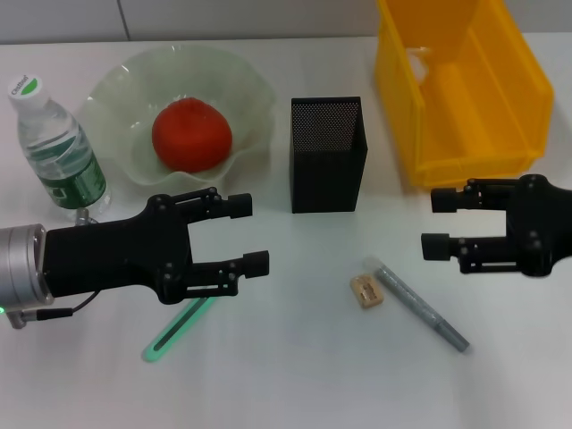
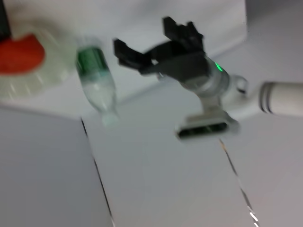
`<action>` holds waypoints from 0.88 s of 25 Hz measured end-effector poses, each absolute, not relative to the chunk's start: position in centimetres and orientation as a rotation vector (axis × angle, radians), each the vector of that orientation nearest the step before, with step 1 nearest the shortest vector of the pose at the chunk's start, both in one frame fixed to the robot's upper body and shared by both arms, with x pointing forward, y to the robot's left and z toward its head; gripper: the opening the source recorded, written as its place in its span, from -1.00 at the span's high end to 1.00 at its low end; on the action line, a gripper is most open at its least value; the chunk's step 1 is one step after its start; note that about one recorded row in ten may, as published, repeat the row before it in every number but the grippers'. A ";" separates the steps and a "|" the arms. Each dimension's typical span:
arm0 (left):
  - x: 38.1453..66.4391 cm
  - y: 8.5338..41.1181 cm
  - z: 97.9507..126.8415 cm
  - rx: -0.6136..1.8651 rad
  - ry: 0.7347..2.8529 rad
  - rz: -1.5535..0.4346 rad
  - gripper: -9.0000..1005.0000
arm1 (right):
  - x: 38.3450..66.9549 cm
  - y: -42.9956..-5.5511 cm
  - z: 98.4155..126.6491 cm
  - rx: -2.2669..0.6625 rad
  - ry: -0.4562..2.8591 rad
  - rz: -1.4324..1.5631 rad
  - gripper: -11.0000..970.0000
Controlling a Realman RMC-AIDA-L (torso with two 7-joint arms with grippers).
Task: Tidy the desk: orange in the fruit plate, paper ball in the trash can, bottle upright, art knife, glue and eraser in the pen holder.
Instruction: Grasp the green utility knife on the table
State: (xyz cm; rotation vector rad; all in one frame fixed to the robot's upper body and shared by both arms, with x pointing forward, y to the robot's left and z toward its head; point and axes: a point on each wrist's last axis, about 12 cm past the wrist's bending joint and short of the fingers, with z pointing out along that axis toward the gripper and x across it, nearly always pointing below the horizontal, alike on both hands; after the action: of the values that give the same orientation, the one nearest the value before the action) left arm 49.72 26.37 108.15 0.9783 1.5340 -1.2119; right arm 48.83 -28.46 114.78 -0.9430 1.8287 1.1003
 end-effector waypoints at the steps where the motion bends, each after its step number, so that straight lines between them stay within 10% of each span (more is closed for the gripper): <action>1: 49.7 26.4 108.2 0.978 1.534 -1.212 -0.58 | 49.6 -28.1 116.3 -0.944 1.935 1.072 -0.51; 11: 50.0 26.4 107.9 0.973 1.553 -1.182 -0.58 | 54.0 -24.9 122.4 -0.962 2.469 0.671 -0.51; 22: 50.1 26.3 107.8 0.958 1.557 -1.180 -0.58 | 56.7 -20.9 121.1 -1.057 2.813 0.430 -0.51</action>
State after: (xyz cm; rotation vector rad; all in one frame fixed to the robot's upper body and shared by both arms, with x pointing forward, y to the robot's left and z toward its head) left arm 50.06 26.34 107.77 0.9579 1.5575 -1.1797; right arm 56.70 -20.89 121.10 -1.0571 2.8129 0.4296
